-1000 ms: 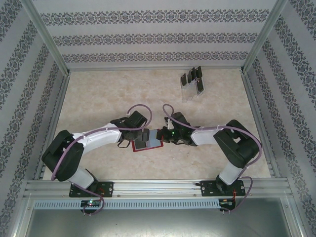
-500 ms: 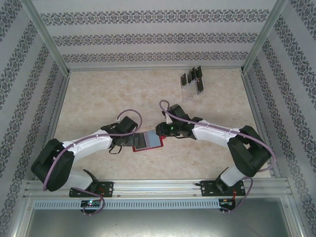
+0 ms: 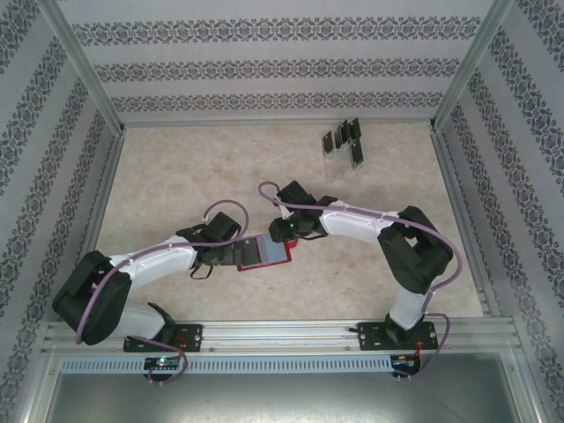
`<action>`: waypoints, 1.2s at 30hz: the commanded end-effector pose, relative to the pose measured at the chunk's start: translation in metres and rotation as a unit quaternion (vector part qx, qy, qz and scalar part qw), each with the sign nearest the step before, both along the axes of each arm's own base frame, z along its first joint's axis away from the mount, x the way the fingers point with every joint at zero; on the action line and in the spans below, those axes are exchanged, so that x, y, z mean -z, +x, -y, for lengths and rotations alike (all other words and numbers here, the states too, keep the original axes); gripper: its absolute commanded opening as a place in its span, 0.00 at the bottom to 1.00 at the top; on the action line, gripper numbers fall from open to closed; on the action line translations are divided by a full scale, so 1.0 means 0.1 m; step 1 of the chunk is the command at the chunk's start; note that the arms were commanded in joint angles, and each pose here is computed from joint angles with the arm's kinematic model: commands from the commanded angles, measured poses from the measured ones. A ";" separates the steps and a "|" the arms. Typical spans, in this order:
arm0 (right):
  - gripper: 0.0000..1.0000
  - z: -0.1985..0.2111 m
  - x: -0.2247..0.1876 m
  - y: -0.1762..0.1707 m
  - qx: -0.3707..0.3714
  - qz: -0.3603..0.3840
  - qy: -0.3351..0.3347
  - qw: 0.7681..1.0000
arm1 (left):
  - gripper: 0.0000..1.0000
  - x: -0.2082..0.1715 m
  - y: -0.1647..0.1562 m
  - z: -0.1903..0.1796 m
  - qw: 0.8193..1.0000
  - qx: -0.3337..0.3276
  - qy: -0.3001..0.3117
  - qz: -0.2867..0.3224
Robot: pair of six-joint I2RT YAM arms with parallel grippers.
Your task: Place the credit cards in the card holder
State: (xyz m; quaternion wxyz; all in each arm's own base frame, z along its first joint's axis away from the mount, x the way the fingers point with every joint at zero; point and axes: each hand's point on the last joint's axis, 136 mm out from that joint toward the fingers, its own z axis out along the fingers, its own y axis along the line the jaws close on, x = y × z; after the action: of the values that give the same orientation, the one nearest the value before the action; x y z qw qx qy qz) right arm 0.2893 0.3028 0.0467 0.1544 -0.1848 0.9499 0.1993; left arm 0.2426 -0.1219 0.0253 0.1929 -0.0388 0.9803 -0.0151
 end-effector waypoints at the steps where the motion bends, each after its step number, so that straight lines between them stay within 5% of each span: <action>1: 0.39 0.00 0.07 0.02 -0.020 0.010 -0.034 0.999 | 1.00 0.06 -0.01 -0.04 1.000 -0.013 -0.004 -0.002; 22: 0.38 -0.11 0.32 -0.03 -0.043 -0.006 -0.058 0.997 | 1.00 0.07 0.01 -0.01 1.000 -0.010 -0.007 -0.002; 36: 0.38 -0.38 0.24 -0.25 -0.042 -0.067 0.037 0.996 | 1.00 0.07 0.01 -0.01 1.000 -0.010 -0.008 -0.002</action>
State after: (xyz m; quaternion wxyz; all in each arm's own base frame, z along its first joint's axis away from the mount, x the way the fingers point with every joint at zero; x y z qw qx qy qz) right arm 0.2787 0.3309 0.0262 0.1148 -0.2085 0.9450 0.2243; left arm 0.2411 -0.1225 0.0209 0.1872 -0.0397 0.9813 -0.0197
